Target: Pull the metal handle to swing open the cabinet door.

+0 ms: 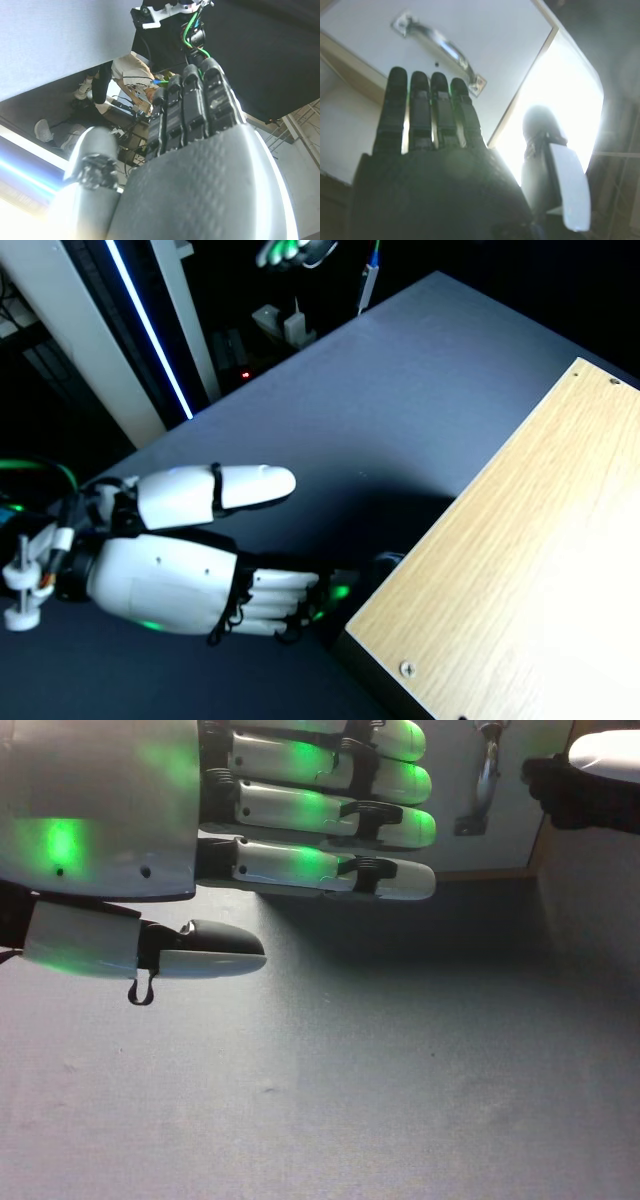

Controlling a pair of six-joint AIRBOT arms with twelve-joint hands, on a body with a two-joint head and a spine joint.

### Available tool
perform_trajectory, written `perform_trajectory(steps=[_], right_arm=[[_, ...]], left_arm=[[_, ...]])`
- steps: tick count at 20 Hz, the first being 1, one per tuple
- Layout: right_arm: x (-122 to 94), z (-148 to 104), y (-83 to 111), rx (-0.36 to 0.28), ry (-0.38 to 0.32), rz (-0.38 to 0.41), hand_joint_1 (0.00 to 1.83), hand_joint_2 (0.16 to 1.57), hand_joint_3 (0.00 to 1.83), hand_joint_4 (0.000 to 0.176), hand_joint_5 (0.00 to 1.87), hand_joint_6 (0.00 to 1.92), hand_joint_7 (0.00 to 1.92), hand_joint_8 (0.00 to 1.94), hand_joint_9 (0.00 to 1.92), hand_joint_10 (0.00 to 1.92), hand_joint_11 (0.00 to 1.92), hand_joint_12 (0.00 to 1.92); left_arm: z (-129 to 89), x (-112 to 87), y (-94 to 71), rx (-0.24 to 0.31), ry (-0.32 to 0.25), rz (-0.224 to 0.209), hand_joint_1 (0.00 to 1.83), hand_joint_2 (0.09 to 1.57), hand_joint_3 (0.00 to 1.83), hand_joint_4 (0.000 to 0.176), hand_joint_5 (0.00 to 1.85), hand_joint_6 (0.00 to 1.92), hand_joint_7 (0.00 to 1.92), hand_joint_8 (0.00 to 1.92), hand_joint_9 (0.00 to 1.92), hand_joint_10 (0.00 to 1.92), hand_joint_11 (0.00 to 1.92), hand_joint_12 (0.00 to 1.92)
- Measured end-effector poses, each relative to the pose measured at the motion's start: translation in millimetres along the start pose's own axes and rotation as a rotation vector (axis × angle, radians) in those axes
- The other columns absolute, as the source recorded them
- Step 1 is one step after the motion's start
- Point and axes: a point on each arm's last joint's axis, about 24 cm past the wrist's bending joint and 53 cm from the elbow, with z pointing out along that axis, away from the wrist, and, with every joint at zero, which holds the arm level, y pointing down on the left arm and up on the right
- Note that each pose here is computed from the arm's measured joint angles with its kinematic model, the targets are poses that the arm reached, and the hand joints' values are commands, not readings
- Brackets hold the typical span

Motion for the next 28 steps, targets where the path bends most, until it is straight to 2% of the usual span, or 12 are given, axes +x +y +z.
perform_trajectory(steps=[2,6,8,9,12,15,23,28], right_arm=[[-0.2,0.0,-0.7,0.003,-0.002,0.008,0.00,1.51,0.04,0.000,0.20,0.01,0.21,0.00,0.17,0.01,0.00,0.49],[-9.6,0.4,-8.9,0.037,-0.043,0.028,0.00,1.57,0.03,0.000,0.18,0.00,0.19,0.00,0.16,0.00,0.00,0.47],[-13.0,2.3,-9.6,0.039,-0.058,0.047,0.00,1.56,0.01,0.000,0.21,0.01,0.21,0.01,0.17,0.00,0.00,0.50],[-14.6,3.5,-9.9,0.040,-0.065,0.054,0.00,1.55,0.00,0.000,0.19,0.00,0.20,0.00,0.16,0.00,0.00,0.45],[-10.8,7.5,-13.4,0.049,-0.062,0.059,0.00,1.52,0.00,0.000,0.16,0.00,0.18,0.00,0.16,0.00,0.00,0.43],[-9.0,11.7,-13.9,0.052,-0.069,0.080,0.00,1.48,0.00,0.000,0.15,0.00,0.17,0.00,0.15,0.00,0.00,0.48],[-6.8,24.0,-14.4,0.050,-0.084,0.135,0.00,1.42,0.00,0.000,0.17,0.00,0.17,0.00,0.12,0.00,0.00,0.35],[-4.0,29.2,-16.2,0.052,-0.083,0.147,0.00,1.39,0.00,0.000,0.19,0.00,0.19,0.00,0.14,0.00,0.00,0.40]], left_arm=[[0.0,-0.1,0.0,0.000,0.000,0.000,0.00,1.57,0.09,0.000,0.18,0.00,0.18,0.00,0.13,0.00,0.00,0.29],[0.0,0.0,0.0,0.000,0.000,0.000,0.00,1.57,0.11,0.000,0.16,0.00,0.17,0.00,0.12,0.00,0.00,0.28],[0.0,0.0,0.1,0.000,0.000,0.000,0.00,1.57,0.09,0.000,0.16,0.00,0.17,0.00,0.12,0.00,0.00,0.30],[0.0,-0.1,-0.1,0.000,0.000,0.000,0.00,1.57,0.07,0.000,0.15,0.00,0.18,0.00,0.13,0.00,0.00,0.31],[0.0,0.1,0.3,-0.001,0.001,0.000,0.00,1.57,0.07,0.000,0.15,0.00,0.18,0.00,0.14,0.01,0.00,0.31],[0.0,0.0,0.0,0.000,0.000,0.000,0.00,1.55,0.04,0.000,0.16,0.00,0.19,0.00,0.17,0.01,0.00,0.33],[0.0,0.1,0.2,-0.001,0.000,0.000,0.00,1.53,0.02,0.000,0.17,0.00,0.18,0.00,0.14,0.00,0.00,0.33],[0.0,-0.1,0.0,0.000,0.000,0.000,0.00,1.51,0.00,0.000,0.19,0.00,0.19,0.00,0.15,0.00,0.00,0.36]])
